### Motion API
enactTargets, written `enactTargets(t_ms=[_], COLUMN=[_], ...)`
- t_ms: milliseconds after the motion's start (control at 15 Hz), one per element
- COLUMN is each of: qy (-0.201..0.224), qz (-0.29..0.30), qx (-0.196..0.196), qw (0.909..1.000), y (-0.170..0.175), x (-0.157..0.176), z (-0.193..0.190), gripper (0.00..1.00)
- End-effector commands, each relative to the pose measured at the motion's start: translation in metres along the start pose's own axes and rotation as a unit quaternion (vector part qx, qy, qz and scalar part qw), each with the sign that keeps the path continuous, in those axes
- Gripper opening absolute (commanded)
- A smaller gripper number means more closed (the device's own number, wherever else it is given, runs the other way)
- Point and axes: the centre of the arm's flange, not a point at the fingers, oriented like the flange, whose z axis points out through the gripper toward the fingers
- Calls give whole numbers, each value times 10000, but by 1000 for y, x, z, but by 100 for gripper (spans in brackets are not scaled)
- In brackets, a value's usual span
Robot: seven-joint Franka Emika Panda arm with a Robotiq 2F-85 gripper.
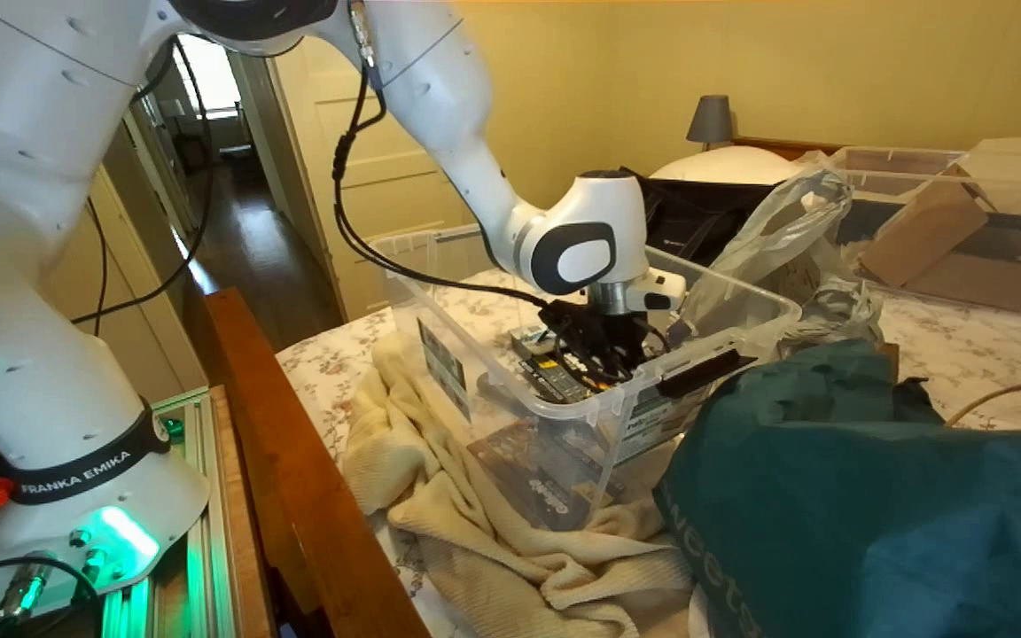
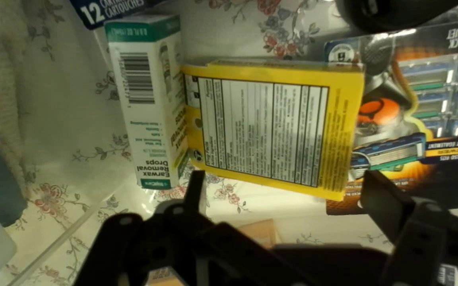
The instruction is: Take an item out of the plastic container
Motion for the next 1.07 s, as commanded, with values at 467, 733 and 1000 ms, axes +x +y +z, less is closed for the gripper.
enactTargets(t_ms=[467,733,1000], qy=[-533,-746,-861], qz=[113,73,90], qx=[-1070,-1381,-1498], qw=[9928,9876,9849], y=[-40,-45,-49], x=[19,20,21], z=[29,34,41], gripper=[100,68,39])
